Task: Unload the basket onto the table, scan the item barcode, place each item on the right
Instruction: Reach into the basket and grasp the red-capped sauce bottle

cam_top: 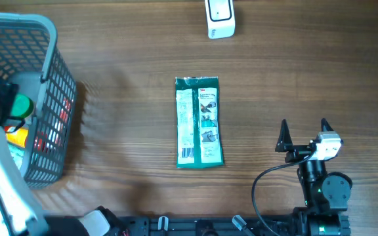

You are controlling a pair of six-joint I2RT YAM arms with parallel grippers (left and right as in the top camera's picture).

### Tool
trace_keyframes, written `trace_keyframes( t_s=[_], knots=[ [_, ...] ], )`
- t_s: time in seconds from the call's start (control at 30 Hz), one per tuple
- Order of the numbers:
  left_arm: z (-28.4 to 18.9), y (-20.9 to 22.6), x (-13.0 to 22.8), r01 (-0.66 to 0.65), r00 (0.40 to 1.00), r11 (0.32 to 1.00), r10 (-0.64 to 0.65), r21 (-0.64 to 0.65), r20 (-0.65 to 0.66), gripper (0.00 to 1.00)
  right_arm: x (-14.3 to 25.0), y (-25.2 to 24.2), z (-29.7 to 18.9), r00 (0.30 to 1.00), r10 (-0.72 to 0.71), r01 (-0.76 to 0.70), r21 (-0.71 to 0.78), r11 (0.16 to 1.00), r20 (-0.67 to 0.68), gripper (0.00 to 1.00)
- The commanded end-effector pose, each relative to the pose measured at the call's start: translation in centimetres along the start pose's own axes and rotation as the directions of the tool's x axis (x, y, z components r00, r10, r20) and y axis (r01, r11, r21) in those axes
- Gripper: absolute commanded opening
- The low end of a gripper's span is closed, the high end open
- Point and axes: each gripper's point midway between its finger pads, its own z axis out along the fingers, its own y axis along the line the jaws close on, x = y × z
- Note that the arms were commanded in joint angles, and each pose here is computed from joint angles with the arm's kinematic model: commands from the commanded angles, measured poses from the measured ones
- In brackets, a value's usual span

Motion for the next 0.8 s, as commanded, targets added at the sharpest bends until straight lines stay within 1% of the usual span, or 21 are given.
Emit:
trace_keyframes(
  t_s=[0.0, 0.03, 0.13, 0.27, 0.43, 0.6, 0.77],
  knots=[
    [3.6, 0.7, 3.0, 0.010, 0.985, 0.997, -0.024, -0.081, -0.171, 1.00, 0.0, 0.1, 0.0, 1.000, -0.010, 0.010, -0.002, 1.000, 0.000, 1.00],
    [4.5, 1.3, 3.9, 0.019, 0.976, 0.992, -0.045, -0.123, -0.214, 1.00, 0.0, 0.1, 0.0, 1.000, -0.010, 0.010, -0.002, 1.000, 0.000, 1.00],
    [5.5, 2.4, 5.3, -0.009, 0.960, 0.981, -0.045, -0.192, -0.276, 1.00, 0.0, 0.1, 0.0, 1.000, -0.010, 0.010, -0.002, 1.000, 0.000, 1.00],
    [7.5, 4.6, 6.0, -0.054, 0.961, 0.953, -0.031, -0.299, -0.273, 1.00, 0.0, 0.1, 0.0, 1.000, -0.010, 0.010, -0.002, 1.000, 0.000, 1.00],
    [9.9, 5.3, 7.4, -0.064, 0.957, 0.948, -0.031, -0.313, -0.288, 1.00, 0.0, 0.1, 0.0, 1.000, -0.009, 0.009, -0.002, 1.000, 0.000, 1.00],
    [11.1, 6.0, 7.1, -0.062, 0.972, 0.940, -0.019, -0.336, -0.234, 1.00, 0.0, 0.1, 0.0, 1.000, -0.010, 0.010, -0.002, 1.000, 0.000, 1.00],
    [12.9, 6.2, 7.8, -0.047, 0.979, 0.947, -0.019, -0.319, -0.202, 1.00, 0.0, 0.1, 0.0, 1.000, -0.009, 0.009, -0.002, 1.000, 0.000, 1.00]
  ],
)
